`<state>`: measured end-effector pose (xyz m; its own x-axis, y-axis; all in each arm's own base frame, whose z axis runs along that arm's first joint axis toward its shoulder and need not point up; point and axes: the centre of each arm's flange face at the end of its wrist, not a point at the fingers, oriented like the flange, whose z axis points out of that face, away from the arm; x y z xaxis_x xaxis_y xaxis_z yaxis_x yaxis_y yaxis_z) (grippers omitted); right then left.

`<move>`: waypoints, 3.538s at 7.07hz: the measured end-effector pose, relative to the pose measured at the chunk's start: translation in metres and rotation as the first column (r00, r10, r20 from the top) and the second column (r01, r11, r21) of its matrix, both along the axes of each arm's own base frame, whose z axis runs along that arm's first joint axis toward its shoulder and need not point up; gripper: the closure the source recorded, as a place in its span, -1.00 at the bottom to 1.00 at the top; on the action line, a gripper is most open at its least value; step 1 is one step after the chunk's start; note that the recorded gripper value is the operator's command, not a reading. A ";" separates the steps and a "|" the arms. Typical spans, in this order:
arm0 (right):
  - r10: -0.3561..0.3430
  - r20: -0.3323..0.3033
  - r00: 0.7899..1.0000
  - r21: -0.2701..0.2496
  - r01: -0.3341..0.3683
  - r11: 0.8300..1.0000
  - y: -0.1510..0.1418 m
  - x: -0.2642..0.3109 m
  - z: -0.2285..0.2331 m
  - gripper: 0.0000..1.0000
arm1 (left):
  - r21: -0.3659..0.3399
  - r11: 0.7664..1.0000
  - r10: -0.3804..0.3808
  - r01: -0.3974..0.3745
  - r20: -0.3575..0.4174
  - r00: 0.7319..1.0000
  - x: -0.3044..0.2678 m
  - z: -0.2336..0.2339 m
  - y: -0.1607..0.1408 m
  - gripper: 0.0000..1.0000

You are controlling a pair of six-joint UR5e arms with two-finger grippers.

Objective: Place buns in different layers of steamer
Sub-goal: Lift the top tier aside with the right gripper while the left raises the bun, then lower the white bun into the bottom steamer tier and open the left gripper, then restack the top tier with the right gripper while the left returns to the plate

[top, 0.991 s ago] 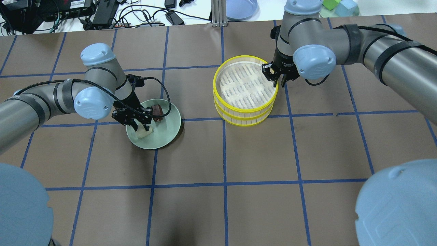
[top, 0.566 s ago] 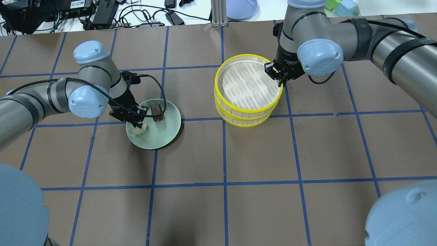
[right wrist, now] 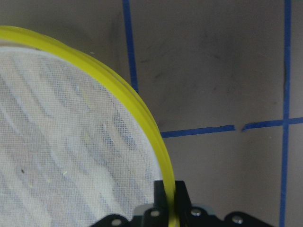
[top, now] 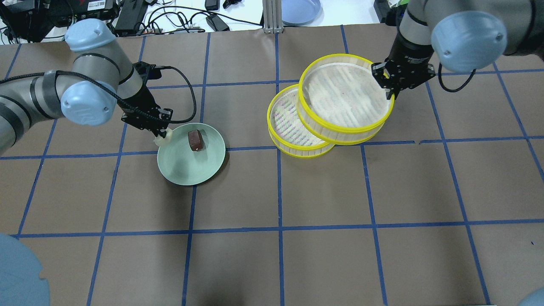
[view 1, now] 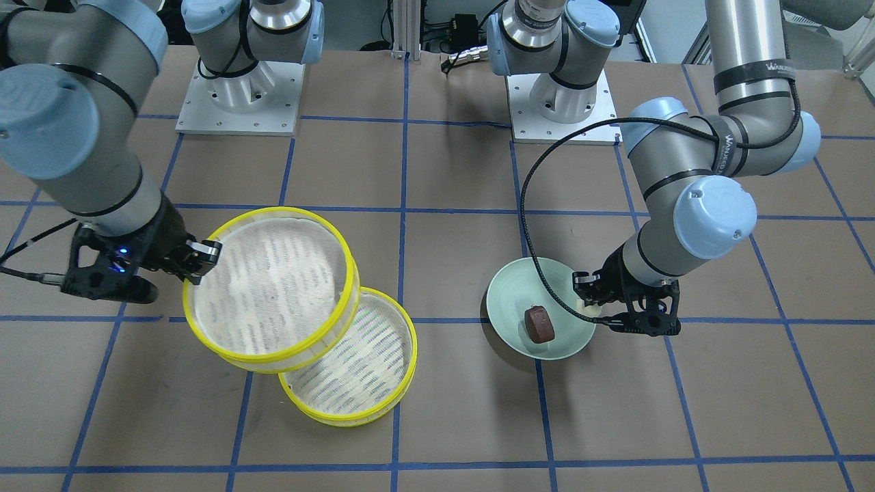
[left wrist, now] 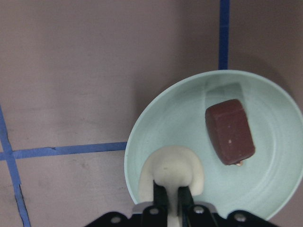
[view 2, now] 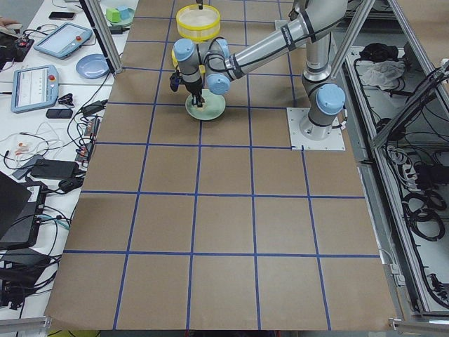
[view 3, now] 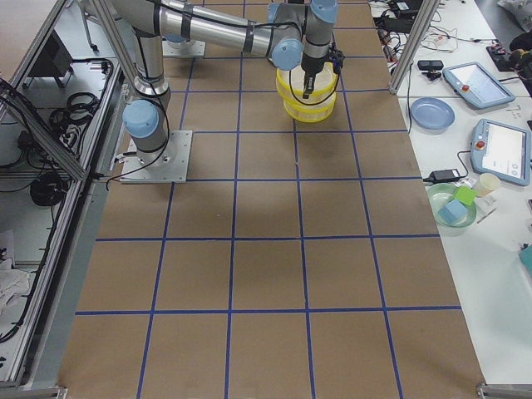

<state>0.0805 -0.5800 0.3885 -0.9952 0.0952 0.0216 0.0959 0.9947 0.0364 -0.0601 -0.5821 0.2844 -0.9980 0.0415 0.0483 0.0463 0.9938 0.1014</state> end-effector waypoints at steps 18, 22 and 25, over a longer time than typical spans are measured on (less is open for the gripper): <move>0.092 -0.025 0.995 0.044 -0.090 0.995 0.006 -0.105 -0.004 1.00 | -0.130 0.969 0.165 -0.211 -0.299 0.940 -0.316 -0.014 0.004 -0.94; 0.075 -0.023 0.997 0.031 -0.074 0.997 0.001 -0.062 -0.008 1.00 | -0.182 0.966 0.128 -0.185 -0.287 0.950 -0.260 0.011 -0.005 -0.99; 0.000 -0.032 0.999 0.002 0.000 1.000 -0.009 0.032 -0.033 1.00 | -0.171 0.981 0.067 -0.094 -0.152 0.986 -0.130 0.007 -0.007 -0.99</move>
<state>0.1122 -0.5889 0.3556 -0.9941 0.0947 0.0535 0.0967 0.9947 0.0357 -0.1902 -0.5889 0.2910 -0.9812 -0.0177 0.1921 -0.0334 0.9964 -0.0785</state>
